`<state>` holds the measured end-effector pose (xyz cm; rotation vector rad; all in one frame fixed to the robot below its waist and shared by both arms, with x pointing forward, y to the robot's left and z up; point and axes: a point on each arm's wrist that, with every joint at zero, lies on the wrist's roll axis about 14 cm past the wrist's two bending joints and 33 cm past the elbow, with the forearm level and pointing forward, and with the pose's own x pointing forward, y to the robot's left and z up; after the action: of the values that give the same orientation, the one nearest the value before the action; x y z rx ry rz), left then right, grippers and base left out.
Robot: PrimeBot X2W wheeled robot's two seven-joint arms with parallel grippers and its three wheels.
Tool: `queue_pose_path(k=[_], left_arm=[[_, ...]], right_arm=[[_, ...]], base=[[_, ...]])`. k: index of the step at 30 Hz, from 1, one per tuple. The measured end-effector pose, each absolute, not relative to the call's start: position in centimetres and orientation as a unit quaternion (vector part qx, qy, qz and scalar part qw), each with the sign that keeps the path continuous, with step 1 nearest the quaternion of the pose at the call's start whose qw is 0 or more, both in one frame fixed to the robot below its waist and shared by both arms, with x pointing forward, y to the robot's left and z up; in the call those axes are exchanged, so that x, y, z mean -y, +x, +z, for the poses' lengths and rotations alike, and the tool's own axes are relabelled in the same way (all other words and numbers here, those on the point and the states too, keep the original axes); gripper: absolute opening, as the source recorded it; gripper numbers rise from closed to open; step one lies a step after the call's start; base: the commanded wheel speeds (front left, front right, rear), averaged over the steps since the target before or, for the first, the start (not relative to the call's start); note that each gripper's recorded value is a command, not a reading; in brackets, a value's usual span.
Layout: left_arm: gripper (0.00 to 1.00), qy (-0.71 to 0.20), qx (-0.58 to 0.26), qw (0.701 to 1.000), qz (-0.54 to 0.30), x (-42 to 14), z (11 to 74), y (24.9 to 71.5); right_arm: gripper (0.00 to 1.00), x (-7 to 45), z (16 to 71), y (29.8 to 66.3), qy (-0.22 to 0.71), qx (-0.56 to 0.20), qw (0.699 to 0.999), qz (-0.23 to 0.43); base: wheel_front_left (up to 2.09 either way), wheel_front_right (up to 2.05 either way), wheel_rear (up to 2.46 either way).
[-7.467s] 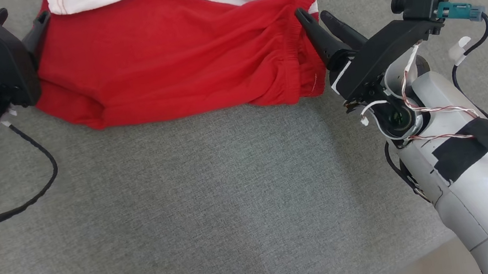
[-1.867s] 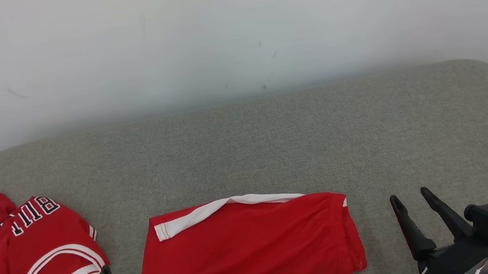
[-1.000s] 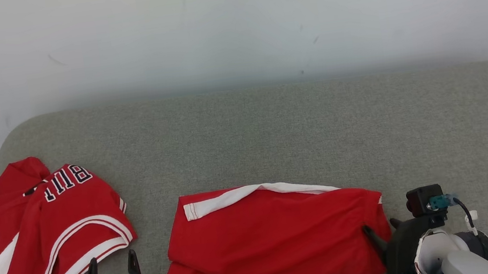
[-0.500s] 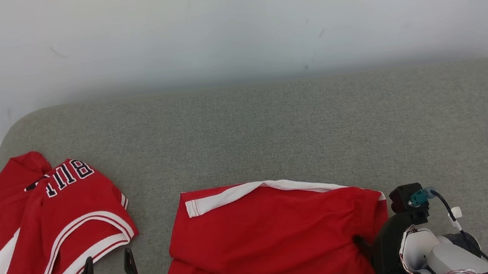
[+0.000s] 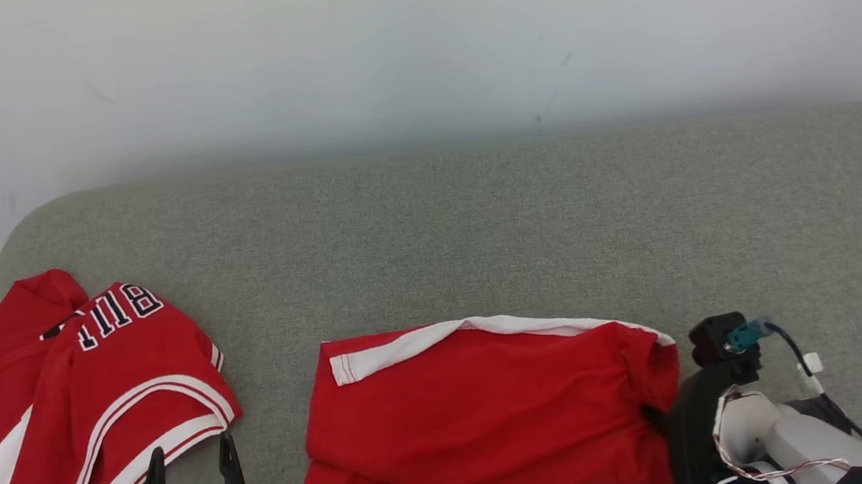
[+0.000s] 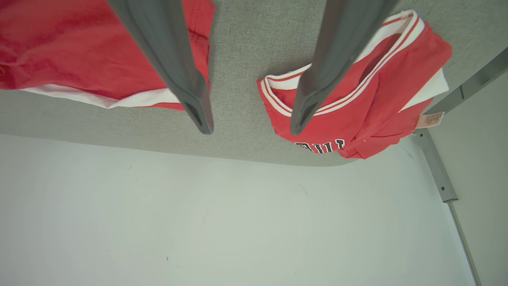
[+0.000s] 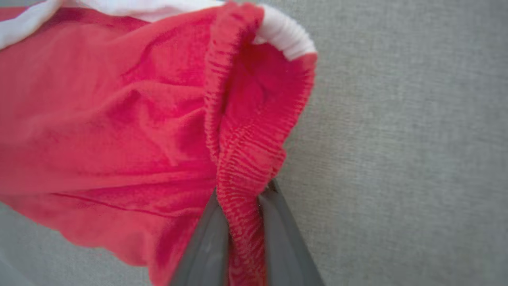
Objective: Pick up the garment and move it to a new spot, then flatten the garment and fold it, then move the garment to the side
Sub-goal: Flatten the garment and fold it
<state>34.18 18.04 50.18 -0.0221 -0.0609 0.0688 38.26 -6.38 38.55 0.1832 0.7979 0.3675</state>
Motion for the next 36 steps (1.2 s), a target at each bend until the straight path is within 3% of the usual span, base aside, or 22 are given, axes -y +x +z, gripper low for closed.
queue_pose_path(k=[8,13,23,30,36], left_arm=[[1.0,-0.016,0.033,0.999,0.018,-17.0,50.3,34.6],[1.0,-0.02,0.025,0.999,0.012,-16.4,49.8,34.5],[1.0,-0.026,0.016,1.0,0.001,-15.6,49.3,35.1],[1.0,-0.031,0.009,0.999,-0.003,-15.2,48.9,35.1],[1.0,-0.032,0.017,0.999,0.001,-15.5,49.5,35.2]], right_arm=[[0.0,16.3,39.2,39.6,0.05,-0.373,0.921,0.098],[0.0,17.2,40.5,40.3,0.054,-0.357,0.927,0.101],[0.0,13.5,43.7,40.8,0.181,-0.353,0.901,0.173],[0.0,7.9,47.1,40.4,0.273,-0.358,0.855,0.257],[0.0,3.9,48.4,39.3,0.281,-0.372,0.826,0.317]], base=[[0.0,0.0,0.0],[0.0,0.0,0.0],[0.0,0.0,0.0],[0.0,0.0,0.0],[0.0,0.0,0.0]])
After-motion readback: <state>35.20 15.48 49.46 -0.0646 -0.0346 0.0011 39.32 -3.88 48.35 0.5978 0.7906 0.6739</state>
